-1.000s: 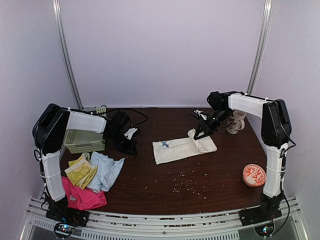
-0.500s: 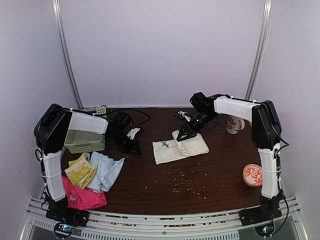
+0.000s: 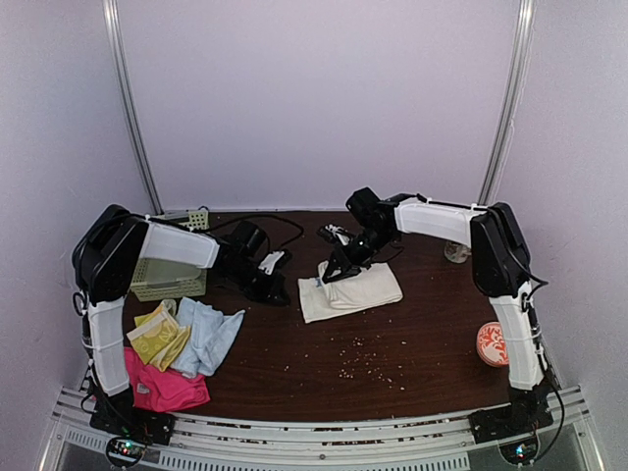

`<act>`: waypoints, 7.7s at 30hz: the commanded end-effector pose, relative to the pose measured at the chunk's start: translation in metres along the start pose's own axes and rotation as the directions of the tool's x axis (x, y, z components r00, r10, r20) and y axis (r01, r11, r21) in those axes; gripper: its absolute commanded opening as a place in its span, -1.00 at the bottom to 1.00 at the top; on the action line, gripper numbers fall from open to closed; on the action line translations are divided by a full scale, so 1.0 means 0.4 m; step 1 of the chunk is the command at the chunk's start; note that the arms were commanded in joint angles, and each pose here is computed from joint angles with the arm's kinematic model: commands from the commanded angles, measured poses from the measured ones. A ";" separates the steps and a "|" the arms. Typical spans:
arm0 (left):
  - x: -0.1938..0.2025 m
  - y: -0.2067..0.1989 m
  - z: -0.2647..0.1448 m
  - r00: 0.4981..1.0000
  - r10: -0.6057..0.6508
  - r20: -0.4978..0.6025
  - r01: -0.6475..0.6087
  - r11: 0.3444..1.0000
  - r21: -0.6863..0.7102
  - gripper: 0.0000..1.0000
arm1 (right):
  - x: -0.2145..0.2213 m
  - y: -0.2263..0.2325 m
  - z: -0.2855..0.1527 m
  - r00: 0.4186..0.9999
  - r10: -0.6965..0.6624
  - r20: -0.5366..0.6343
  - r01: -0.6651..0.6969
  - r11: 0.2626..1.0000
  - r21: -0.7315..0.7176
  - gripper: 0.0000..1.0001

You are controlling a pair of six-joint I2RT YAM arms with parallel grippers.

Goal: Roll the towels
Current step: Fold the towel at the center of the board, then rotate the towel at the center of the board, then smooth out the towel at the center of the board.

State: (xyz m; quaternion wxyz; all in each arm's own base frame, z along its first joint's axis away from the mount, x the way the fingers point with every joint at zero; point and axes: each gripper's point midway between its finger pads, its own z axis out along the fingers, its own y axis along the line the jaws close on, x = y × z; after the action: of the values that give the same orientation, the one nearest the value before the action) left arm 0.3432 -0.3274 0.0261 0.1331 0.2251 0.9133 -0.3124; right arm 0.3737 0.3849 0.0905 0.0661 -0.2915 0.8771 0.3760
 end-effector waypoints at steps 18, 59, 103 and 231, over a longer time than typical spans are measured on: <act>0.017 0.000 0.055 1.000 -0.031 0.001 0.031 0.998 0.056 -1.00 | -0.022 -0.008 0.100 1.000 0.004 -0.013 -0.005 1.000 -0.023 -1.00; -0.239 -0.204 -0.094 0.956 0.147 0.254 -0.180 0.977 0.112 -0.97 | -0.141 -0.185 -0.402 0.882 -0.337 0.329 0.159 0.871 0.465 0.47; -0.353 -0.137 -0.051 0.923 0.297 0.244 -0.298 0.954 -0.037 -0.98 | 0.215 0.037 -0.154 0.970 -0.242 -0.002 0.242 0.970 0.006 -0.38; -0.047 -0.354 -0.237 0.535 0.790 0.301 -0.548 0.595 -0.588 0.86 | 0.314 0.003 -0.418 0.740 -0.672 0.009 0.633 0.701 0.329 0.01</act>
State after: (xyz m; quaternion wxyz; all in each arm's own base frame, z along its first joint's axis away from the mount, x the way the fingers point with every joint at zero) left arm 0.2608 -0.4094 0.2160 0.5087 0.4478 0.7081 -0.1982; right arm 0.3107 0.1921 0.1904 0.3092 -0.4672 0.7948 0.2333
